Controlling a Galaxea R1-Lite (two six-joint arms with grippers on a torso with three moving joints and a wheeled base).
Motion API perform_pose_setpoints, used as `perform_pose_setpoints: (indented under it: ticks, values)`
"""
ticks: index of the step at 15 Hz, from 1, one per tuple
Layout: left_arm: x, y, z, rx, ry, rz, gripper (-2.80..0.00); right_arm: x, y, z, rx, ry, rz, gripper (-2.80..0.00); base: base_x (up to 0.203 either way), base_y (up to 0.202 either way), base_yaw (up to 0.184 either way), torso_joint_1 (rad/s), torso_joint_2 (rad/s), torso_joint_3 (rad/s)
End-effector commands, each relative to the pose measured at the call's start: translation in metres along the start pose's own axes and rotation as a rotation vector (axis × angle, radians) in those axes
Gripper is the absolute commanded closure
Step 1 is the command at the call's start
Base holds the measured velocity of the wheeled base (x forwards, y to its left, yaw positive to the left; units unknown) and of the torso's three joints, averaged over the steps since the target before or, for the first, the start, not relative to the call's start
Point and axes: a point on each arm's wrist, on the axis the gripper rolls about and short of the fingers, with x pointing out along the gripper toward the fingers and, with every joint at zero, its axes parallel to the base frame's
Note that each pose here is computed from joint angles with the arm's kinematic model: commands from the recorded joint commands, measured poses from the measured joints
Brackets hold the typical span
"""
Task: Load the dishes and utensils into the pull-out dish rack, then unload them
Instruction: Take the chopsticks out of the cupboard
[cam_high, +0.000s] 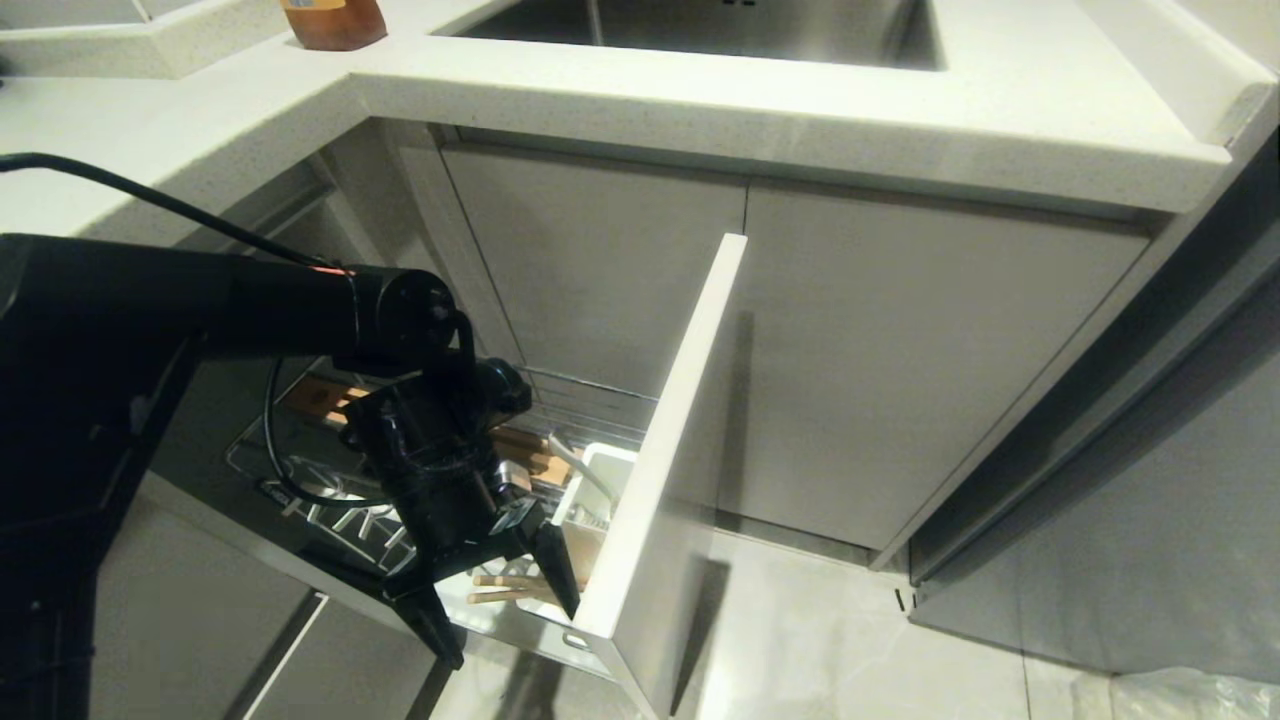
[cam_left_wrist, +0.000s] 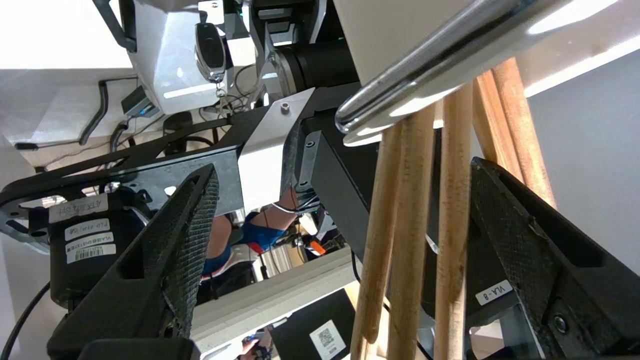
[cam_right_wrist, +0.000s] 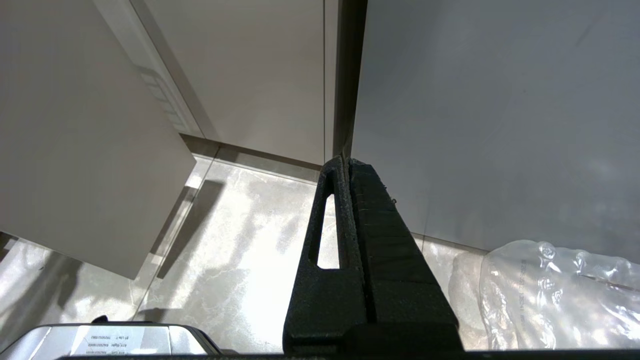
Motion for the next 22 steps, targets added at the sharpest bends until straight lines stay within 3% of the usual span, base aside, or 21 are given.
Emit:
perform_pose_setpoints:
  ticks: [1,16,17,22]
  values:
    - [0.0022,0.0008,0.0011,-0.01,0.015,0.005,-2.8,0.0001,0.0,-0.0001,0.0,0.002,0.001,0.0,0.0,0.0,0.0,0.0,0.0,0.0]
    - [0.0007,0.0062,0.0043,-0.02,0.001,0.032,-2.8,0.0001,0.0,0.0001,0.0,0.0,0.001,0.0,0.0,0.0,0.0,0.0,0.0,0.0]
    - [0.0007,0.0062,0.0043,-0.02,0.001,0.032,0.0,0.0001,0.0,0.0,0.0,0.001,0.001,0.0,0.0,0.0,0.0,0.0,0.0,0.0]
    - [0.0004,0.0048,0.004,-0.019,0.0,0.026,0.0,0.0001,0.0,0.0001,0.0,0.0,0.0,0.0,0.0,0.0,0.0,0.0,0.0,0.0]
